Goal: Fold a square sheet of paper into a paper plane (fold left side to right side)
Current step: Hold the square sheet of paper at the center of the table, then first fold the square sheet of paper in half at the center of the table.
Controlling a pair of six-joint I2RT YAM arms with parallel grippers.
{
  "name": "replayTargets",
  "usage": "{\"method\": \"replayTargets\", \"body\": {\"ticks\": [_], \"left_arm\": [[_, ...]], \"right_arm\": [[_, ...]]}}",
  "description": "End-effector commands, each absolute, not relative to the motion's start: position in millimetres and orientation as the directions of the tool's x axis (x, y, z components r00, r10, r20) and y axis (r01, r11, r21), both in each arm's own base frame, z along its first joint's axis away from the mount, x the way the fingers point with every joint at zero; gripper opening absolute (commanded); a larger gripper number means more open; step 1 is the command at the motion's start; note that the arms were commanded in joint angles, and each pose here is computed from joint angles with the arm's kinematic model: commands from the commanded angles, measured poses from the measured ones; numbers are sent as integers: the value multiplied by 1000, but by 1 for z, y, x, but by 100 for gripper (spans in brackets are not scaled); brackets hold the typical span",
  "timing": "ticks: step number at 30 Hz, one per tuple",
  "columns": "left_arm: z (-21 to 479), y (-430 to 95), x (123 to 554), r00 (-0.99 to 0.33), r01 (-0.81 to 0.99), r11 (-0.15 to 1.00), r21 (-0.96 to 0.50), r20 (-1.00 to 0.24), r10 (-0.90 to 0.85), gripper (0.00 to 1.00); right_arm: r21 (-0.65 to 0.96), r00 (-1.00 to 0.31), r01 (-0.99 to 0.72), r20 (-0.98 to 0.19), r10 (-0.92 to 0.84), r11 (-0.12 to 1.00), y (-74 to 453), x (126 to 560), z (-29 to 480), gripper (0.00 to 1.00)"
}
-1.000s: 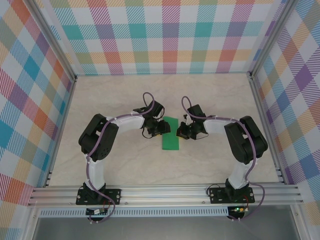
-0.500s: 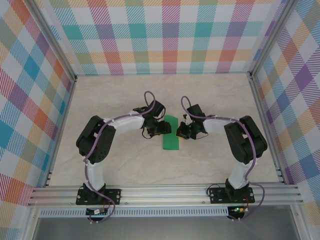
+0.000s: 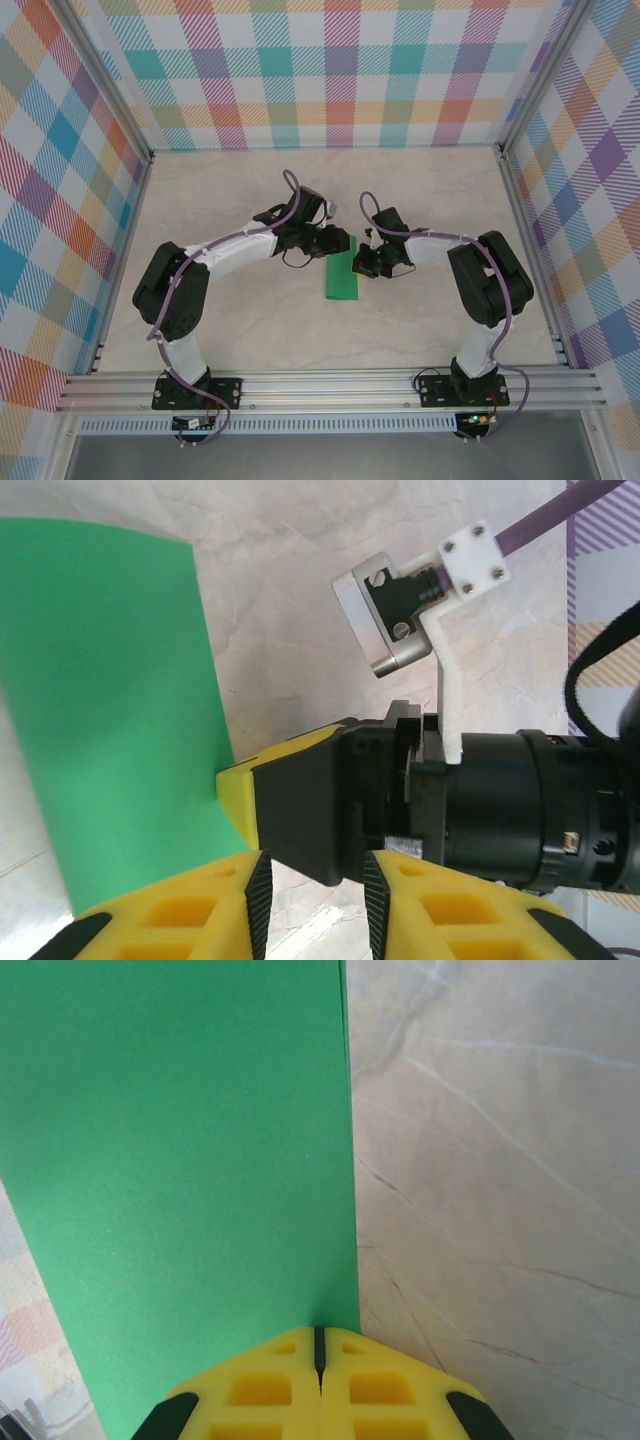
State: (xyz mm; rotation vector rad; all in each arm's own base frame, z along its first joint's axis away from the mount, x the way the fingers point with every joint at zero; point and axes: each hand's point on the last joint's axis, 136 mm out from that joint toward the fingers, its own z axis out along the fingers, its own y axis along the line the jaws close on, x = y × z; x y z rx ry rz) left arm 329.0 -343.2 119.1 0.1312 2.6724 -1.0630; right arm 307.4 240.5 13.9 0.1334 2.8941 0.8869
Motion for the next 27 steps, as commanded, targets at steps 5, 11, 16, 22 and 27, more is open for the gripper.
{"method": "replayTargets", "body": {"ticks": [5, 11, 16, 22, 27], "left_arm": [[77, -349, 323, -979, 153, 753, -639, -201, 29, 28], [47, -335, 318, -985, 141, 816, -561, -164, 58, 26], [29, -323, 316, -985, 144, 857, -495, -154, 76, 26], [14, -314, 316, -987, 137, 879, -457, -140, 81, 25], [9, -304, 316, -988, 126, 888, -442, -135, 73, 25]], "right_arm": [[398, -993, 115, 32, 112, 910, 212, 276, -26, 0], [386, -994, 113, 37, 108, 915, 211, 274, -27, 0], [372, -994, 111, 42, 103, 922, 209, 272, -28, 0], [355, -995, 103, 50, 91, 929, 207, 269, -30, 0], [340, -995, 92, 55, 78, 936, 204, 266, -31, 0]]}}
